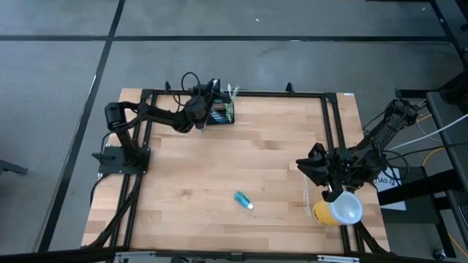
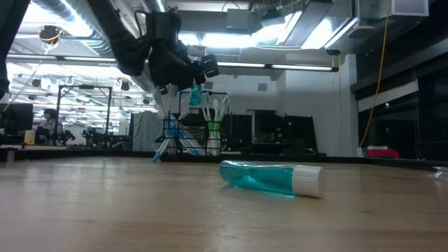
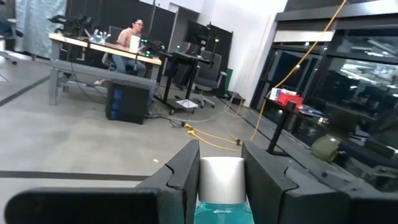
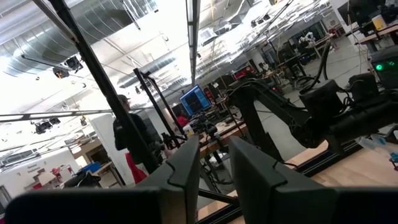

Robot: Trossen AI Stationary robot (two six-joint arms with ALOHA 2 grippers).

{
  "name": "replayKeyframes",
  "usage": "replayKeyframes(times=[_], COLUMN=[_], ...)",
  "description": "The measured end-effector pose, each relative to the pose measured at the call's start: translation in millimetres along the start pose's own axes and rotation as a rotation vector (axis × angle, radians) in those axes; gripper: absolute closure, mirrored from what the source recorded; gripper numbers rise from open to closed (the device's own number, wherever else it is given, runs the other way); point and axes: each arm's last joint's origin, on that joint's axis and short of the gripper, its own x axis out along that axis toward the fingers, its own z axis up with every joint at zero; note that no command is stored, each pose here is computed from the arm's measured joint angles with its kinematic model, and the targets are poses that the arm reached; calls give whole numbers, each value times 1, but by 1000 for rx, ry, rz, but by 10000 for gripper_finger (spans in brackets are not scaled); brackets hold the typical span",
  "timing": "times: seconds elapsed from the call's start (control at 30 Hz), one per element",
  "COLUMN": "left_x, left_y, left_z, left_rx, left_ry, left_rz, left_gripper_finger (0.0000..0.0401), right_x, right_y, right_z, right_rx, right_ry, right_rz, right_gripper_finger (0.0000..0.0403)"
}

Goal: Pick & Place toothbrushing station
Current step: Put the top mouthwash bottle into the wire organizer

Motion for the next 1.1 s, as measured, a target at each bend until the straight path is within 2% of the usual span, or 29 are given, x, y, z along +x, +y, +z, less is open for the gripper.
replayKeyframes(times=[0.2,0.37,0.5,0.7,1.1], left_x=[0,-3,-10,-11,-27], left_y=[0,-6,-11,-23,-37], left_z=[-10,-24,-27,-21,-17], left_rx=[11,-37,8,157,202], left_ry=[27,13,0,-7,-9], left_rz=[-16,-35,-28,-35,-15], left_gripper_finger=[308,308,308,308,308], right_x=[0,0,0,0,0], right_y=[0,0,0,0,0], right_z=[0,0,0,0,0], right_rx=[-1,0,10,15,15], right_ry=[0,0,-1,0,-1], right_rz=[-2,-2,-2,-2,-2], right_gripper_finger=[314,314,314,314,314])
